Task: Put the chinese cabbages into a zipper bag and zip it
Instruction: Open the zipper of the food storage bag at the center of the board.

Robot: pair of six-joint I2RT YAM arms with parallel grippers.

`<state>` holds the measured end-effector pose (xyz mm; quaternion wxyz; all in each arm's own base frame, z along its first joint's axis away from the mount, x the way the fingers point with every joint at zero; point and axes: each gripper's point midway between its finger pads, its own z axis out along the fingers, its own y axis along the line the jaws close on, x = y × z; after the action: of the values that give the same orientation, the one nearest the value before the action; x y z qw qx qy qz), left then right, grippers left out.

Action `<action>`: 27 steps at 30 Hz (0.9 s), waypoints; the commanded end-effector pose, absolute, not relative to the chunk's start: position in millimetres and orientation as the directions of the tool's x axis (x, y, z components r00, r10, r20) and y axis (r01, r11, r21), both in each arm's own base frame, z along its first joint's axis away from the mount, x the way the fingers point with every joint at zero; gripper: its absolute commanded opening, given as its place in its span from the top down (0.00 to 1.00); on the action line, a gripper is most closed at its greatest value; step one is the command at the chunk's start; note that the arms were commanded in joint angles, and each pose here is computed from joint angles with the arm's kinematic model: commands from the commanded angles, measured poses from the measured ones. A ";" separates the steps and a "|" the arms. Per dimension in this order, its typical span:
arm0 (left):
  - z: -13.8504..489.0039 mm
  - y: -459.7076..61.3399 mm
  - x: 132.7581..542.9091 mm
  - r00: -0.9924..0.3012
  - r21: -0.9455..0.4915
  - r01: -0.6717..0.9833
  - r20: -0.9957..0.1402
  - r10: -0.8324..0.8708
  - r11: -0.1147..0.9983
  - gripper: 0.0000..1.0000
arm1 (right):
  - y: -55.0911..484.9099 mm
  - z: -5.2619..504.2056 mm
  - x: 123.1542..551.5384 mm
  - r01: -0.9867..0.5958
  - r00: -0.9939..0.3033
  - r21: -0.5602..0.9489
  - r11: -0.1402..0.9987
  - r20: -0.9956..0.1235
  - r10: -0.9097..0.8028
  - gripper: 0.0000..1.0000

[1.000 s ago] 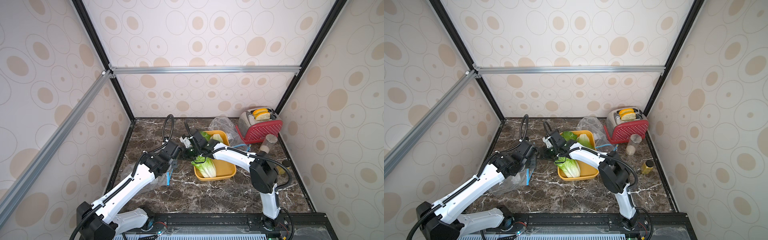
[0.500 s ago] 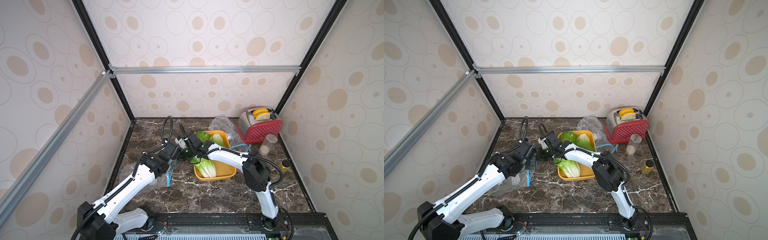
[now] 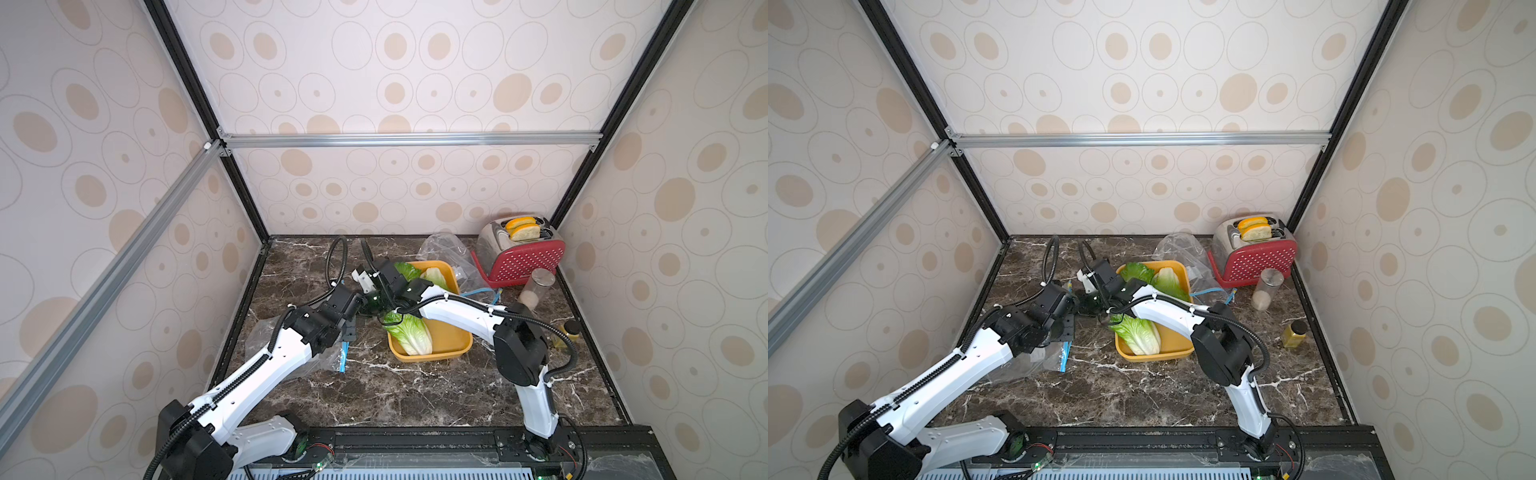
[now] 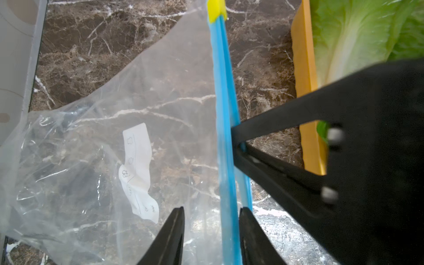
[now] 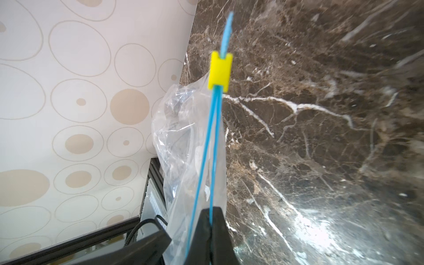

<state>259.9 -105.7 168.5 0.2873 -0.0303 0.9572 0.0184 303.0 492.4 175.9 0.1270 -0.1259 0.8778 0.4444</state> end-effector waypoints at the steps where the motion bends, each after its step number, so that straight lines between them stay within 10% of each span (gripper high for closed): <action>1: 174.3 -110.3 266.1 -0.824 -0.005 -0.067 -0.564 -0.058 0.998 0.58 | 487.1 195.6 301.0 -0.350 -0.927 0.747 0.564 -0.364 -0.094 1.00; 18: 196.6 -77.8 290.1 -0.755 0.123 -0.201 -0.651 -0.073 0.972 1.00 | 444.4 183.5 299.1 -0.339 -0.923 0.680 0.650 -0.373 -0.091 1.00; 27: 258.2 -73.4 303.6 -0.611 0.039 -0.247 -0.782 -0.124 0.968 1.00 | 412.5 152.6 304.8 -0.303 -0.926 0.574 0.761 -0.367 -0.092 1.00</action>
<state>298.6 -85.4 224.1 0.3837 -0.0754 0.9181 0.0641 301.5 430.4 158.8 0.1537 -0.1144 0.9117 0.3635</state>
